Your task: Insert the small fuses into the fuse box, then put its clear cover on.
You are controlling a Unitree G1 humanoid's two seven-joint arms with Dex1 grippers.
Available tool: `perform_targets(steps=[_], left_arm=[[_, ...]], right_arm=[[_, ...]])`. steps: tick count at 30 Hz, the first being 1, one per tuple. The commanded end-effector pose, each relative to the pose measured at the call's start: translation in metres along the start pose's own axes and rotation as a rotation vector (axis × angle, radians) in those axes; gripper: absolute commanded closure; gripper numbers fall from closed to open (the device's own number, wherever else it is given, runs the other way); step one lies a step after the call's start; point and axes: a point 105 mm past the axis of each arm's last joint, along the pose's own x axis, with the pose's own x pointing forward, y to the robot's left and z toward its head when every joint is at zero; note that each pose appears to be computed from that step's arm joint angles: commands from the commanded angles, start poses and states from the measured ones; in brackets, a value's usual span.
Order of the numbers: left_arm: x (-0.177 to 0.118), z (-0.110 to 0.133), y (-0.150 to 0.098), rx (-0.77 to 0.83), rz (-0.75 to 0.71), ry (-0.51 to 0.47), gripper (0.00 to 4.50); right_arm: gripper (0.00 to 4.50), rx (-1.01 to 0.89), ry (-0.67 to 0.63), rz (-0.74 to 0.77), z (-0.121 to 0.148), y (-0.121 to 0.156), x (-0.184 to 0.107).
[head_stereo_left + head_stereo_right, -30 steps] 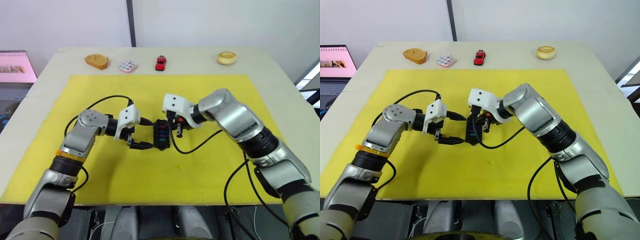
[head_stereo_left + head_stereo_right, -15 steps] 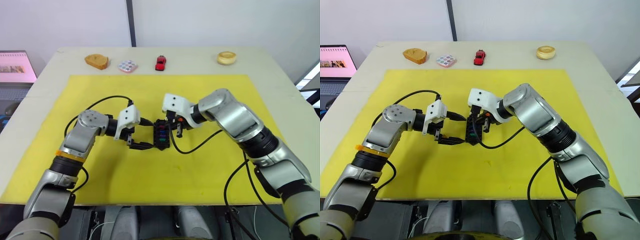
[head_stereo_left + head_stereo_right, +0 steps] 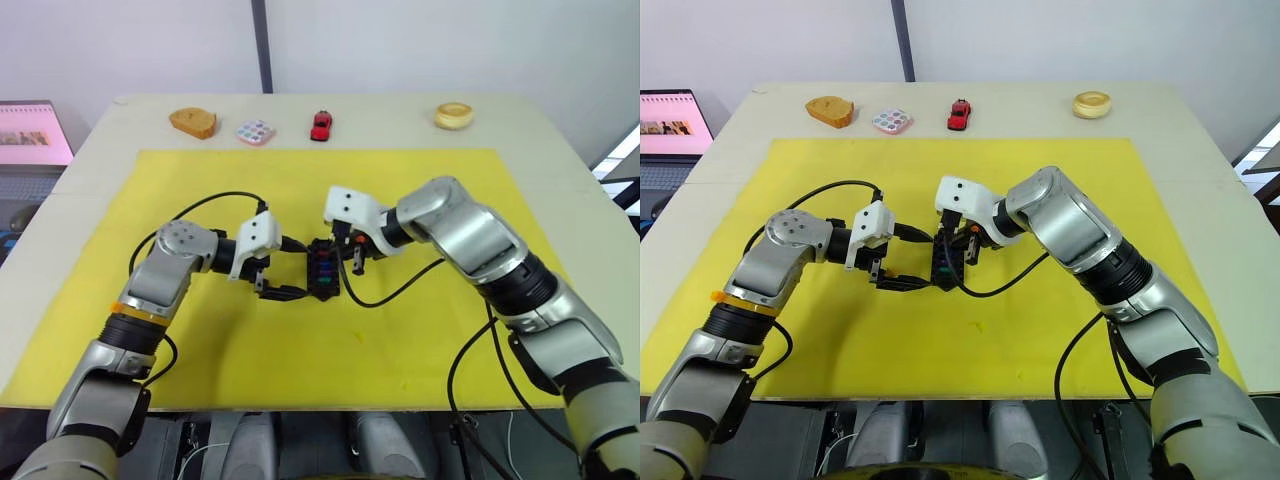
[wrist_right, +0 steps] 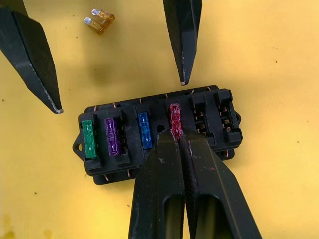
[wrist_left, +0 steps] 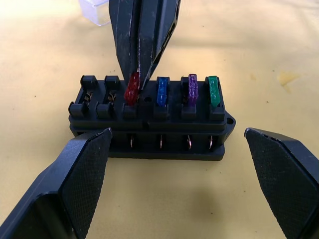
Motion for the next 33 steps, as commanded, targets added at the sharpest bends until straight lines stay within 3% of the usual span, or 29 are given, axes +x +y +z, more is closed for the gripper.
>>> perform_targets(steps=[1,8,33], left_arm=[[0.0,0.006,-0.002,0.038,-0.005,-0.008,0.02],[0.0,0.005,-0.002,0.035,-0.003,-0.008,0.02],[0.0,0.004,-0.004,0.034,0.001,-0.004,0.02]], right_arm=[[4.5,-0.021,-0.029,0.003,0.014,0.001,-0.008],[4.5,0.003,-0.048,0.016,0.021,-0.002,-0.015],[4.5,-0.045,0.015,-0.013,0.004,-0.01,-0.004]])
